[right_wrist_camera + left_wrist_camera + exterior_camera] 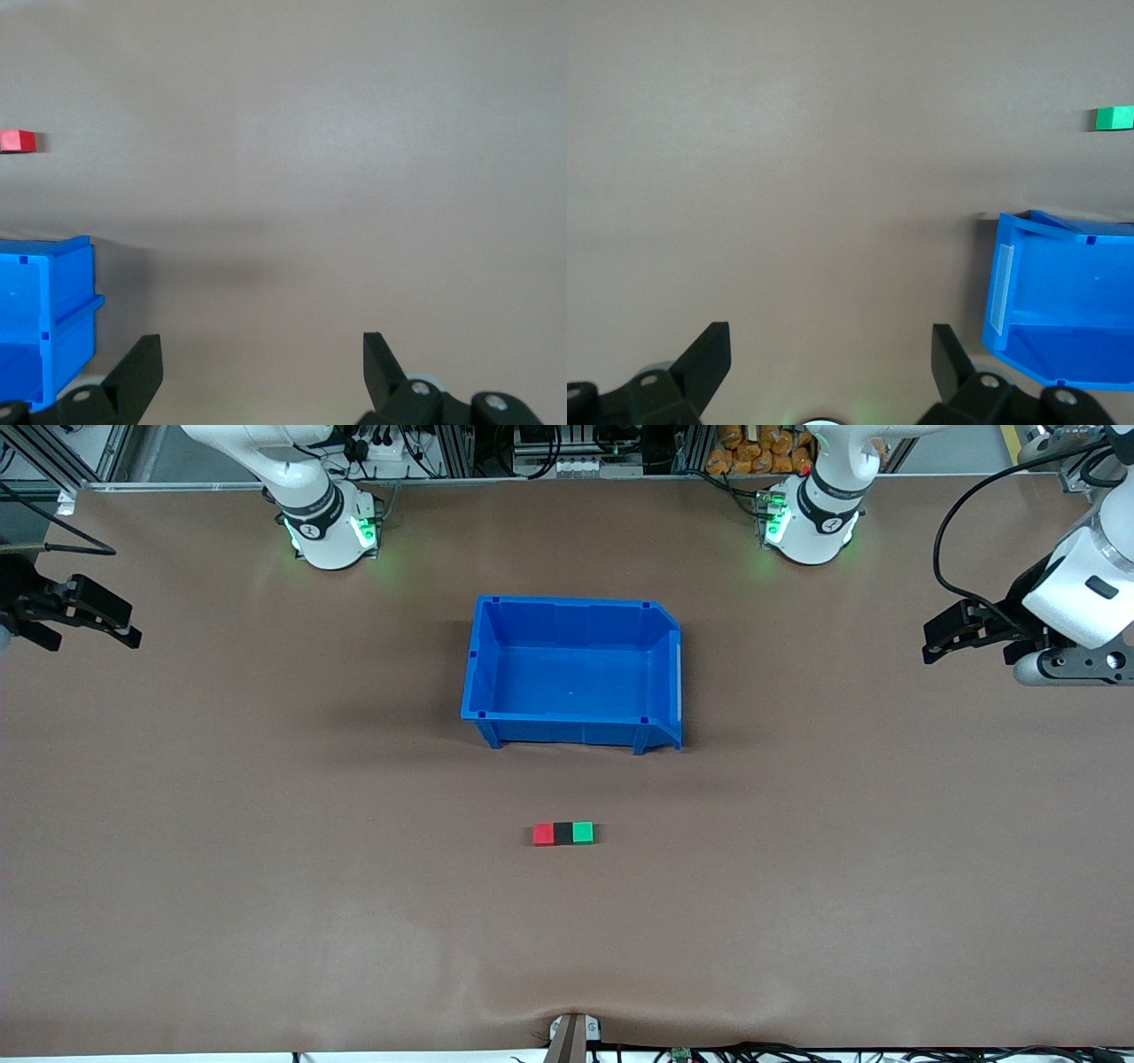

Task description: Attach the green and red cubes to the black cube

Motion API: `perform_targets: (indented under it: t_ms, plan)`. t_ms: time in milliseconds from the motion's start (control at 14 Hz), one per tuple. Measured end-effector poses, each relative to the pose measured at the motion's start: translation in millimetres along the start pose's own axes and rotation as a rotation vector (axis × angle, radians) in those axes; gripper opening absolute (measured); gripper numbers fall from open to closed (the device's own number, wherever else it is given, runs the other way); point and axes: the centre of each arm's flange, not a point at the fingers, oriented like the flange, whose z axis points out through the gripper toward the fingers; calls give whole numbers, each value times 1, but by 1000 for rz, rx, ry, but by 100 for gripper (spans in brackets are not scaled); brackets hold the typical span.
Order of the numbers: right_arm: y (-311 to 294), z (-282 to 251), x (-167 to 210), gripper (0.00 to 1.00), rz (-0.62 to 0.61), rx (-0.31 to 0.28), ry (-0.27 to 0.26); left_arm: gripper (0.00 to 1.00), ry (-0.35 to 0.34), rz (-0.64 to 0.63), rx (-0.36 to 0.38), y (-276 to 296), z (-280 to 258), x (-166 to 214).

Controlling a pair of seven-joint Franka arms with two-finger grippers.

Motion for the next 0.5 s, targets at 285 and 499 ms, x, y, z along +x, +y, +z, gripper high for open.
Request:
perform_targets:
  t_ms: [285,499]
  plan:
    - [0,-2,3,100,-6,-1,27,100,12,4,-1,2,-1,1]
    - [-2,-2,3,100,-9,-1,31,100,17,4,-2,2,-1,2]
